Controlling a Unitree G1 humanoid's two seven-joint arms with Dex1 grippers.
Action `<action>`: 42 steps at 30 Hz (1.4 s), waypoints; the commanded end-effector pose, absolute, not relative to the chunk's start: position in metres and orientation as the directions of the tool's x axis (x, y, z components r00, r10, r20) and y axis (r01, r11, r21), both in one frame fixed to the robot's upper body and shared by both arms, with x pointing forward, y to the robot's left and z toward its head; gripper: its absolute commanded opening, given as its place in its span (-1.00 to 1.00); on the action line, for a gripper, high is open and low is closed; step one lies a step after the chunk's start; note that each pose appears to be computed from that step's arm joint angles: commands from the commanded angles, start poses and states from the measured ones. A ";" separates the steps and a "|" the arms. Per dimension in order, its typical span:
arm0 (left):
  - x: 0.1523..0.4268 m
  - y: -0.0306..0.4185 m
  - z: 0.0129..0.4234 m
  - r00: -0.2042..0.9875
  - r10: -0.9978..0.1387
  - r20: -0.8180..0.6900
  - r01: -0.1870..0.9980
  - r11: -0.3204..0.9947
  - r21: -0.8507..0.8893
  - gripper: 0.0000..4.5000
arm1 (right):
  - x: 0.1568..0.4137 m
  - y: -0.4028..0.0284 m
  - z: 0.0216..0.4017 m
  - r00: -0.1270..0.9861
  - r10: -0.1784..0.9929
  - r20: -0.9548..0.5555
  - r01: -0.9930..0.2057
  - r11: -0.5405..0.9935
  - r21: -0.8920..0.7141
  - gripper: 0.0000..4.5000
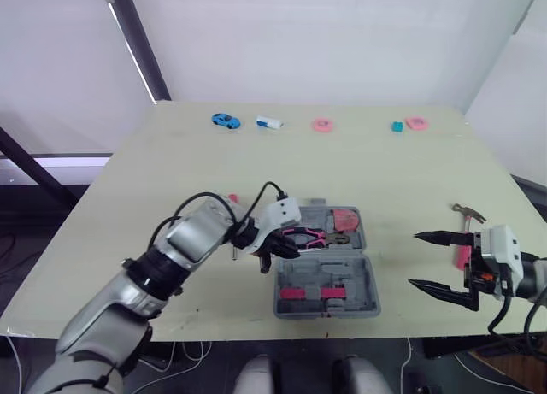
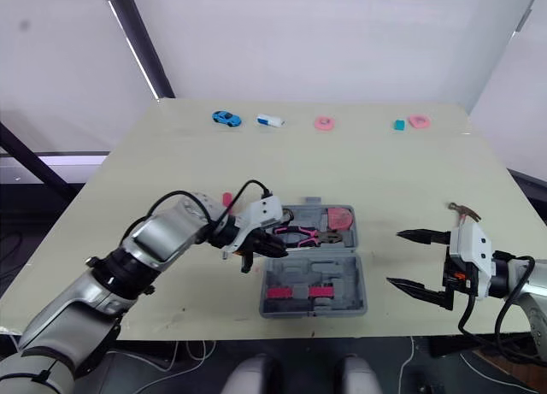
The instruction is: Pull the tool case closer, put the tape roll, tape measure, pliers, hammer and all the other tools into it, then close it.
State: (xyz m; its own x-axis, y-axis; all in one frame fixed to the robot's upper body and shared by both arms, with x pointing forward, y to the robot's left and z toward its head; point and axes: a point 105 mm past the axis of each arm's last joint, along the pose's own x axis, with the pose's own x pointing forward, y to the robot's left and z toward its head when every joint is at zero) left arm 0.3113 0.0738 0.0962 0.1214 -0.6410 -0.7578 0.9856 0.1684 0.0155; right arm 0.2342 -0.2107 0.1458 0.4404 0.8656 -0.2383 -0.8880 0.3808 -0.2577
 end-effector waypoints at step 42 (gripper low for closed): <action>0.330 0.028 0.078 0.083 -0.586 -0.806 0.992 -0.033 0.126 -0.99 | 0.227 -0.210 0.160 0.483 0.849 -0.215 -0.860 0.415 -0.295 1.00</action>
